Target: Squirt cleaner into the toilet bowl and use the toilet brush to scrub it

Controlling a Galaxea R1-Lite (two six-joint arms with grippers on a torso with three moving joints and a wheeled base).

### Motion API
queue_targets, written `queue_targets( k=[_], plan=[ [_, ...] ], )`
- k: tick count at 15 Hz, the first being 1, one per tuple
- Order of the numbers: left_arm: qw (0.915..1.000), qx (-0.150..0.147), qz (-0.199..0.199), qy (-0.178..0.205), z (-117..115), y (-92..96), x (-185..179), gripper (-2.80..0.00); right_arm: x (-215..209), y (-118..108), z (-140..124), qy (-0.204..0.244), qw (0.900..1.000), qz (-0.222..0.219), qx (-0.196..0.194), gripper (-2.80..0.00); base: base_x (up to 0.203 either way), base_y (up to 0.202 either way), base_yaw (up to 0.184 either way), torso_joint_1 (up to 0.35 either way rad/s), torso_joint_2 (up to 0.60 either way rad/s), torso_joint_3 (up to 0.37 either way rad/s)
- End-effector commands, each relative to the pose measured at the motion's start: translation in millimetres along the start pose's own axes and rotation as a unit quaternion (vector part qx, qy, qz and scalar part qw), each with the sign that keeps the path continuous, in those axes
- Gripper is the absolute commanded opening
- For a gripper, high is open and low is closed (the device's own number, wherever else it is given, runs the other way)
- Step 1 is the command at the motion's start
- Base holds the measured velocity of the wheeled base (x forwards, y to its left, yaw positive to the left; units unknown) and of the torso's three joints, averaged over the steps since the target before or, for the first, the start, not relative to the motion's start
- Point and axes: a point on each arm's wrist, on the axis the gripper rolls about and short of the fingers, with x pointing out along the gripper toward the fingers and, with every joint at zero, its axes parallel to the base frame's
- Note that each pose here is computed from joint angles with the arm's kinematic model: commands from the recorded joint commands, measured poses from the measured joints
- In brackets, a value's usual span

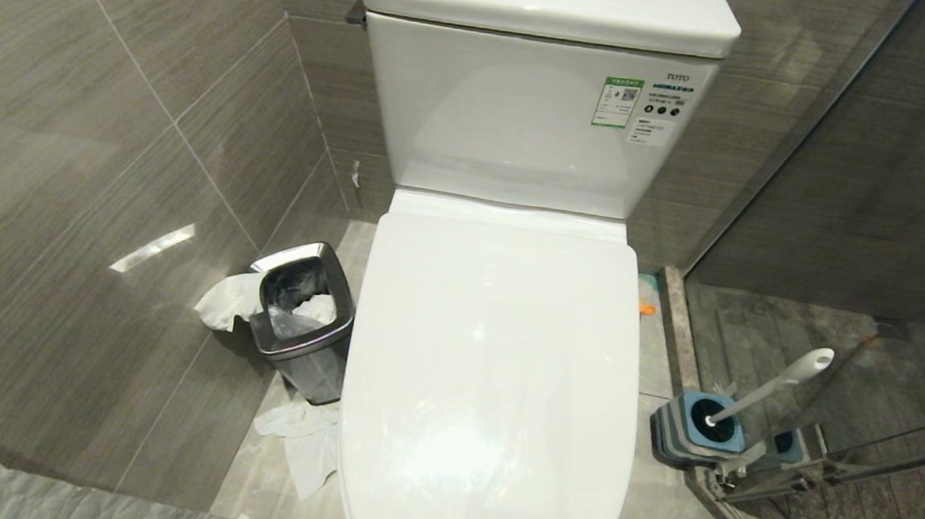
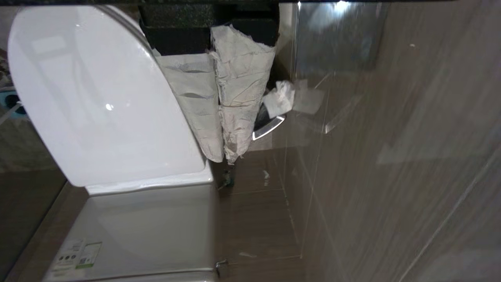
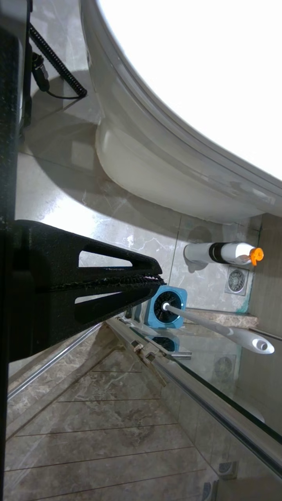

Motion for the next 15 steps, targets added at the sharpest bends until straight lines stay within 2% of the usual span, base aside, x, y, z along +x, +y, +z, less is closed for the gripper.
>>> queue_targets(
  k=[1, 2, 4, 7, 10, 13, 15],
  plan=[
    [0.9995, -0.006, 0.031, -0.010, -30, -11.7, -29, -2.80, 0, 0, 0, 0.000, 1.000, 0.000, 0.000, -2.80, 0.000, 0.000, 0.000, 0.000, 0.00, 0.000],
    [0.9990, -0.018, 0.040, -0.006, -33, -12.5, -27, -2.80, 0, 0, 0, 0.000, 1.000, 0.000, 0.000, -2.80, 0.000, 0.000, 0.000, 0.000, 0.00, 0.000],
    [0.9979, -0.016, 0.063, -0.004, -34, -19.9, -29, -2.80, 0, 0, 0, 0.001, 1.000, 0.000, 0.000, -2.80, 0.000, 0.000, 0.000, 0.000, 0.00, 0.000],
    [0.9978, -0.015, 0.064, 0.013, -63, -30.9, -35, -2.80, 0, 0, 0, 0.000, 1.000, 0.000, 0.000, -2.80, 0.000, 0.000, 0.000, 0.000, 0.00, 0.000],
    [0.9959, -0.002, 0.084, 0.033, -114, -36.8, -45, -2.80, 0, 0, 0, 0.000, 1.000, 0.000, 0.000, -2.80, 0.000, 0.000, 0.000, 0.000, 0.00, 0.000],
    [0.9886, 0.007, 0.108, 0.105, -163, -36.3, -22, -2.80, 0, 0, 0, 0.001, 1.000, -0.001, 0.000, -2.80, 0.000, 0.000, 0.000, 0.000, 0.00, 0.000],
    [0.9853, 0.011, 0.115, 0.125, -198, -36.4, -2, -2.80, 0, 0, 0, 0.001, 1.000, 0.000, 0.000, -2.80, 0.000, 0.000, 0.000, 0.000, 0.00, 0.000]
  ],
)
